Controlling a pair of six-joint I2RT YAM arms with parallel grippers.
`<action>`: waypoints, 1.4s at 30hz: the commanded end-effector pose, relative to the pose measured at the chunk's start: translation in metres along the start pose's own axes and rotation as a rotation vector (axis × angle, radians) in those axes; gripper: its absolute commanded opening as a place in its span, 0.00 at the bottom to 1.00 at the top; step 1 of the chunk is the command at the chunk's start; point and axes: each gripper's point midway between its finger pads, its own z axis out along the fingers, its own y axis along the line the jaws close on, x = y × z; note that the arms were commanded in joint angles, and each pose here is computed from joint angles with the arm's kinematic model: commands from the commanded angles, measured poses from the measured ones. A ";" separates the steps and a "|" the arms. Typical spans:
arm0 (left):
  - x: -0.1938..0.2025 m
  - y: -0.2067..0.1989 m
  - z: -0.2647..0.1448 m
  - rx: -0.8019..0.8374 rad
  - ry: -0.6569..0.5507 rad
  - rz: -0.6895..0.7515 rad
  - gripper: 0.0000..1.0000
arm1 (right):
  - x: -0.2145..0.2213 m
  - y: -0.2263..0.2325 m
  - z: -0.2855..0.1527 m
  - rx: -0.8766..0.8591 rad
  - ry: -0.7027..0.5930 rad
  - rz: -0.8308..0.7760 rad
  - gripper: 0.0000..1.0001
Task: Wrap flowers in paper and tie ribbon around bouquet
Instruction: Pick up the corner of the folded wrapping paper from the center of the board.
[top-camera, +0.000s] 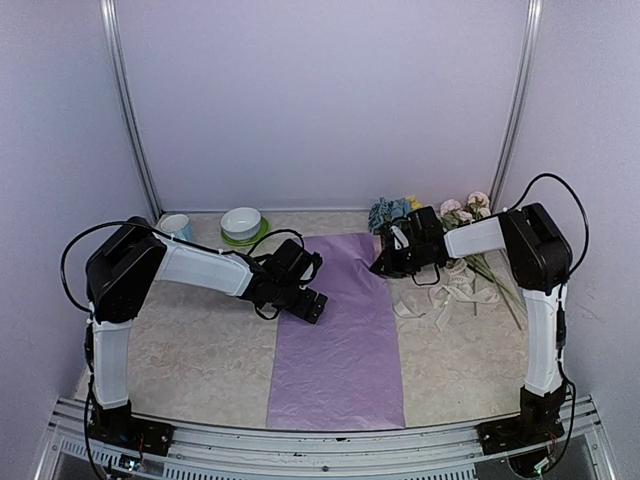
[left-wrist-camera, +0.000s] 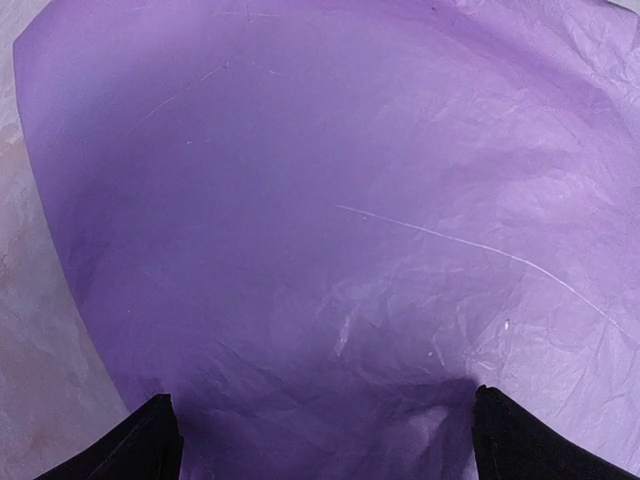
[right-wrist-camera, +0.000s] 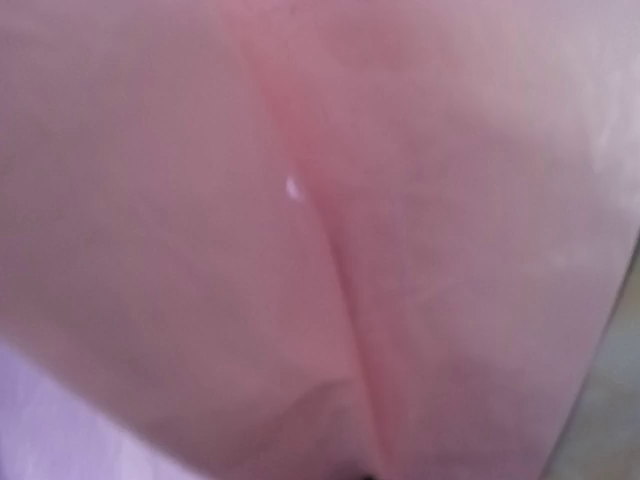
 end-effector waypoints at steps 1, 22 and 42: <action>0.020 0.004 0.015 -0.002 0.059 0.026 0.99 | -0.017 0.039 -0.018 -0.096 -0.069 -0.080 0.22; 0.022 0.008 0.014 0.002 0.059 0.035 0.99 | -0.019 0.028 0.001 -0.069 -0.020 -0.141 0.40; -0.054 -0.012 -0.050 0.077 -0.201 0.032 0.99 | -0.045 0.070 -0.028 -0.160 -0.071 -0.068 0.00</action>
